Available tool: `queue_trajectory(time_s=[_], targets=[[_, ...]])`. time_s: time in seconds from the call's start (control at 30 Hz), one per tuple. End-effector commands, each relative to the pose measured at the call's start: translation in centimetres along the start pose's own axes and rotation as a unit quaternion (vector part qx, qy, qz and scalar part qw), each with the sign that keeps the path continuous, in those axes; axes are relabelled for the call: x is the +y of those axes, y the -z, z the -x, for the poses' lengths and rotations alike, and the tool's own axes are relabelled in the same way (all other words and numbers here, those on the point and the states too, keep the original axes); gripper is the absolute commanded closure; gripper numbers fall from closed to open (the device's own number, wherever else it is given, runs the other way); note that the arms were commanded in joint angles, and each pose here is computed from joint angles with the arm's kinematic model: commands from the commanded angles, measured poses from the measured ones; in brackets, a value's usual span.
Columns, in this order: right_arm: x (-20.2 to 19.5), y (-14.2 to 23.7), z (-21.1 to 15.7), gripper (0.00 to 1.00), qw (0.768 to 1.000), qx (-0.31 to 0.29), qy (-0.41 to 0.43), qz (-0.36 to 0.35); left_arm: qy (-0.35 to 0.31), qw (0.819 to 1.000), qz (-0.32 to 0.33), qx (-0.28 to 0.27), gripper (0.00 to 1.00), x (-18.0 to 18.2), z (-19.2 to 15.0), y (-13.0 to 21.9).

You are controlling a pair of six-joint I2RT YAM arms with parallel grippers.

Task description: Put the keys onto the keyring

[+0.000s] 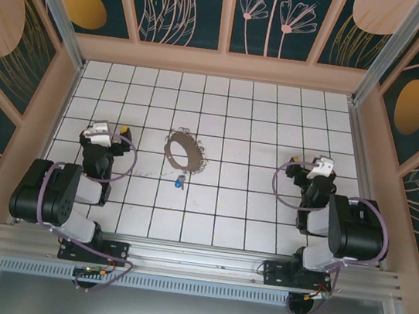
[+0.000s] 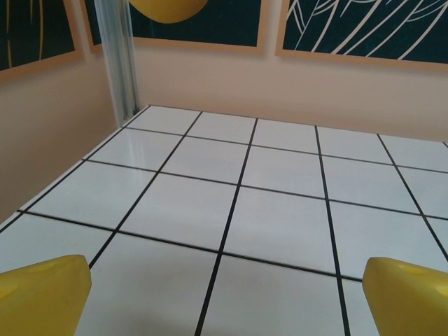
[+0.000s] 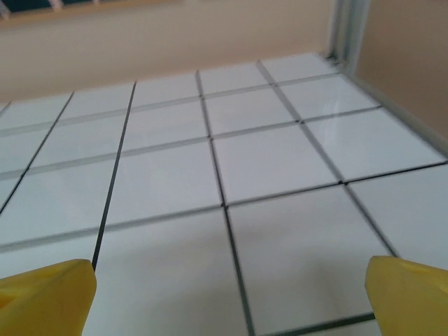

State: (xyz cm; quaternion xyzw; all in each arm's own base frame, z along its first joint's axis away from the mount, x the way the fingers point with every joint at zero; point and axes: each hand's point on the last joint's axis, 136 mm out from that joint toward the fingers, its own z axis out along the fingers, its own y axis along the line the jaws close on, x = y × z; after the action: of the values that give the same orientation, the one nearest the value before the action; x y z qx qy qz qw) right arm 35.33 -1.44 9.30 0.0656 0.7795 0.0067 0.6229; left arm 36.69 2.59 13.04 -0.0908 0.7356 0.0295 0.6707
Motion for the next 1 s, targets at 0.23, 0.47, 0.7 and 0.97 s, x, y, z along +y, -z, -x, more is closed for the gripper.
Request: queue_trajectory(time_s=[0.23,0.47,0.7,0.97], targets=[[1.2,-1.7,3.2,0.01,0.999,-0.034,-0.002,0.042,-0.006,1.0,-0.011,0.003,0.01,-0.5,0.4,-1.1],[1.2,-1.7,3.1,0.01,0.999,-0.034,0.0,0.04,-0.006,1.0,-0.011,0.005,0.01,-0.5,0.4,-1.1],[1.2,-1.8,3.1,0.01,0.999,-0.034,-0.001,0.041,-0.006,1.0,-0.012,0.004,0.01,-0.5,0.4,-1.1],[1.1,-1.8,3.1,0.01,0.999,-0.032,-0.002,0.042,-0.006,1.0,-0.011,0.004,0.01,-0.5,0.4,-1.1]])
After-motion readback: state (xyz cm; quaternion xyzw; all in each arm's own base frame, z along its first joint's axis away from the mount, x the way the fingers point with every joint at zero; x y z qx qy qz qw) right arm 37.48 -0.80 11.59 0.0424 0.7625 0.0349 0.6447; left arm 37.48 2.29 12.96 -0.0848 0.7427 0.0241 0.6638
